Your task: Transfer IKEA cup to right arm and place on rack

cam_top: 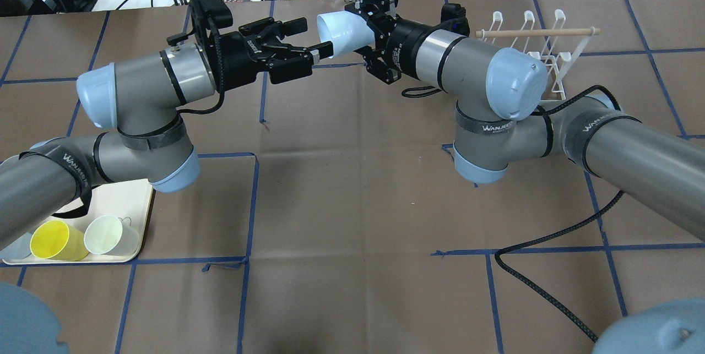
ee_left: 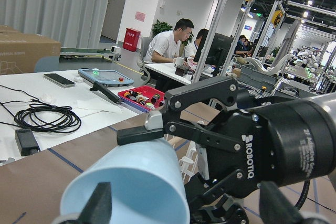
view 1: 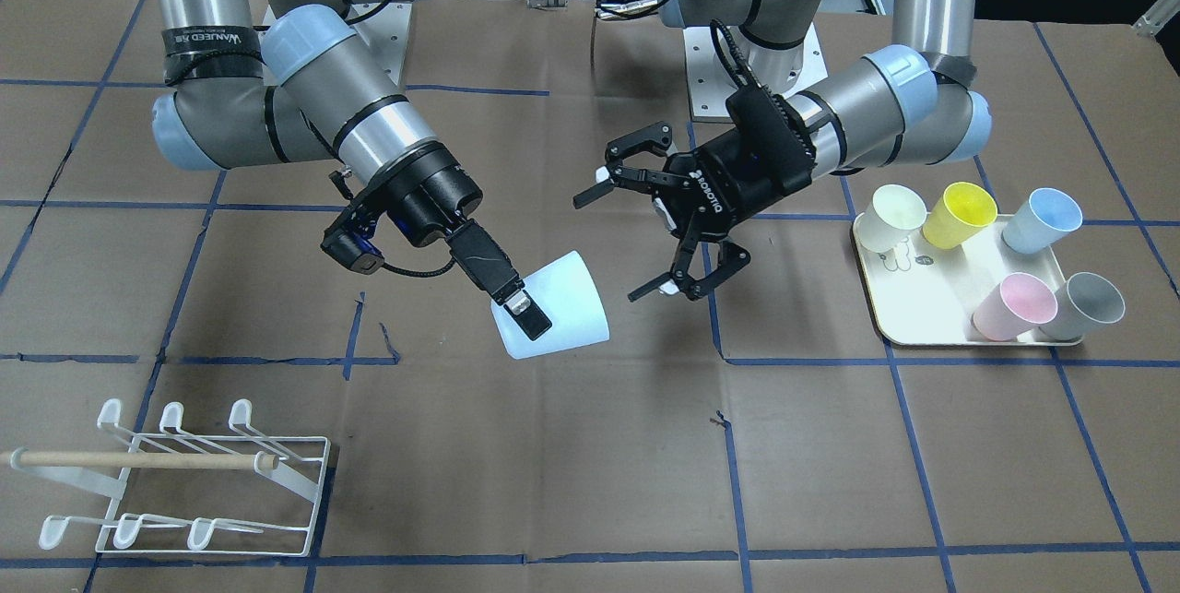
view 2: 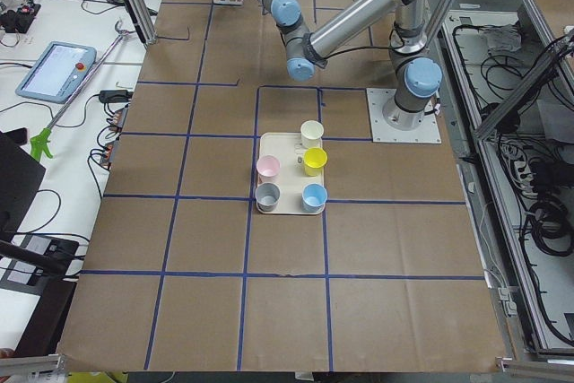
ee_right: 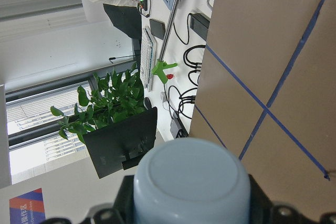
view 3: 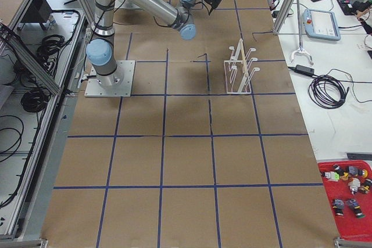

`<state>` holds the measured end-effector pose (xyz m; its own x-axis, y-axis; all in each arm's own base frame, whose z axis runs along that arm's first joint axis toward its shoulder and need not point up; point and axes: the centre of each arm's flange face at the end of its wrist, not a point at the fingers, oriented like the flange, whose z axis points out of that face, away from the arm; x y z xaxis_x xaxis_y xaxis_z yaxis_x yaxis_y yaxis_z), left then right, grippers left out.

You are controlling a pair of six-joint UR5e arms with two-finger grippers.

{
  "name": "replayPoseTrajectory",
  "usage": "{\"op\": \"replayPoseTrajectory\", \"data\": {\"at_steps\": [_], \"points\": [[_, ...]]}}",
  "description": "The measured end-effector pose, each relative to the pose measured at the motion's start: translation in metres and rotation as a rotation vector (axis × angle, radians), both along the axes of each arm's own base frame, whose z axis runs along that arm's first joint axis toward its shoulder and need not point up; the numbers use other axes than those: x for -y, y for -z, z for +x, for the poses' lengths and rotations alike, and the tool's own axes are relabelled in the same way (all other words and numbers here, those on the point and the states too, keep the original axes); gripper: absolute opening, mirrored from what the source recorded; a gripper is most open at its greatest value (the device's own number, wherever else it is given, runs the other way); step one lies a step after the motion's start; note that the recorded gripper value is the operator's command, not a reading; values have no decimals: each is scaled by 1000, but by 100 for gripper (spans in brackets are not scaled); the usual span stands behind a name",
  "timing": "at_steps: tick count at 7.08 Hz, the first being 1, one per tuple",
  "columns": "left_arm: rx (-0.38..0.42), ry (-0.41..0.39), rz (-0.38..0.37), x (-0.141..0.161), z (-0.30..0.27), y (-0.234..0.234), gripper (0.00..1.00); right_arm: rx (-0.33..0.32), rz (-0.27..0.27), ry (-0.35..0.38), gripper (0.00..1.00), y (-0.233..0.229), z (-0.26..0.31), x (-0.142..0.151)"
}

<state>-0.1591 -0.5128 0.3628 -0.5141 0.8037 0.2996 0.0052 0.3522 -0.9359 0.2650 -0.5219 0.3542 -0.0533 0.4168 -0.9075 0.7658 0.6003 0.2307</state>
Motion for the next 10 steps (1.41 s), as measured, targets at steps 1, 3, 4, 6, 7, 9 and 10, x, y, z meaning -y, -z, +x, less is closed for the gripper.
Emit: {"op": "replayPoseTrajectory", "data": {"at_steps": [1,3,4,6,7,9,10], "points": [[-4,-55,9,5,30,2,98,-8,-11,5,50,-1,-4,3],[0,-162,31,14,76,5,98,-81,-78,9,44,-2,-25,14],[19,-230,67,20,89,6,98,-160,-143,0,43,-2,-39,20],[118,-404,250,32,96,-2,98,-404,-318,-27,39,-2,-79,35],[202,-475,353,34,87,-8,99,-537,-402,-45,39,-1,-102,42],[423,-580,564,42,59,-17,99,-811,-581,-56,39,0,-139,51],[532,-607,681,45,44,-28,99,-930,-637,-10,38,6,-152,55]]}}
